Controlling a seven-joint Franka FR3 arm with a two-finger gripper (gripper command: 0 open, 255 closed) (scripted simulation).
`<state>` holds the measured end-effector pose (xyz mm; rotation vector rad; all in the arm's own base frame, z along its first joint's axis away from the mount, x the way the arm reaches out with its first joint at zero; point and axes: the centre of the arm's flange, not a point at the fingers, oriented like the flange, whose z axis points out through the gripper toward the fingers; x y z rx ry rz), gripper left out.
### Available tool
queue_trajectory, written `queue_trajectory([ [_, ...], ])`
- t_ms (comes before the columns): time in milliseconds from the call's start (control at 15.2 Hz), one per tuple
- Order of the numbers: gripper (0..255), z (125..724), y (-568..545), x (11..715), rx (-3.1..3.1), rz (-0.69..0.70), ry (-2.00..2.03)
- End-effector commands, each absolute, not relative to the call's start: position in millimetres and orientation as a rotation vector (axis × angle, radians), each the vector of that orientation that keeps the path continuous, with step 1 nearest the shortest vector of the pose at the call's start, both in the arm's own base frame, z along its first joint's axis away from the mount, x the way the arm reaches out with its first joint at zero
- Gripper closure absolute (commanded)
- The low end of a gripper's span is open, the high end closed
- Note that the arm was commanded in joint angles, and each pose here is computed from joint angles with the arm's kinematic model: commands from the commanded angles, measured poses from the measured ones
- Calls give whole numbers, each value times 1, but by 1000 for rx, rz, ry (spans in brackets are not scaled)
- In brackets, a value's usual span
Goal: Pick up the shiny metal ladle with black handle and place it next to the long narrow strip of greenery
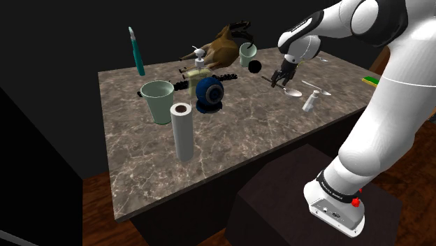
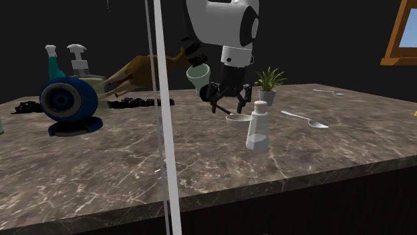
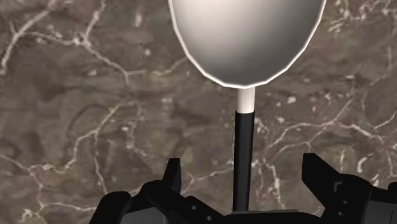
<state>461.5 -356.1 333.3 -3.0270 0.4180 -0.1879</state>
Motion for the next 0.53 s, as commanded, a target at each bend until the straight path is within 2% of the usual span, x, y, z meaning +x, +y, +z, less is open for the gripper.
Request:
queue_trajectory([
  [0, 0, 333, -356, 461, -3027, -188, 418],
  [132, 0, 333, -356, 461, -3027, -188, 418],
  [198, 255, 333, -356, 461, -3027, -188, 418],
  [462, 255, 333, -356, 462, -3027, -188, 418],
])
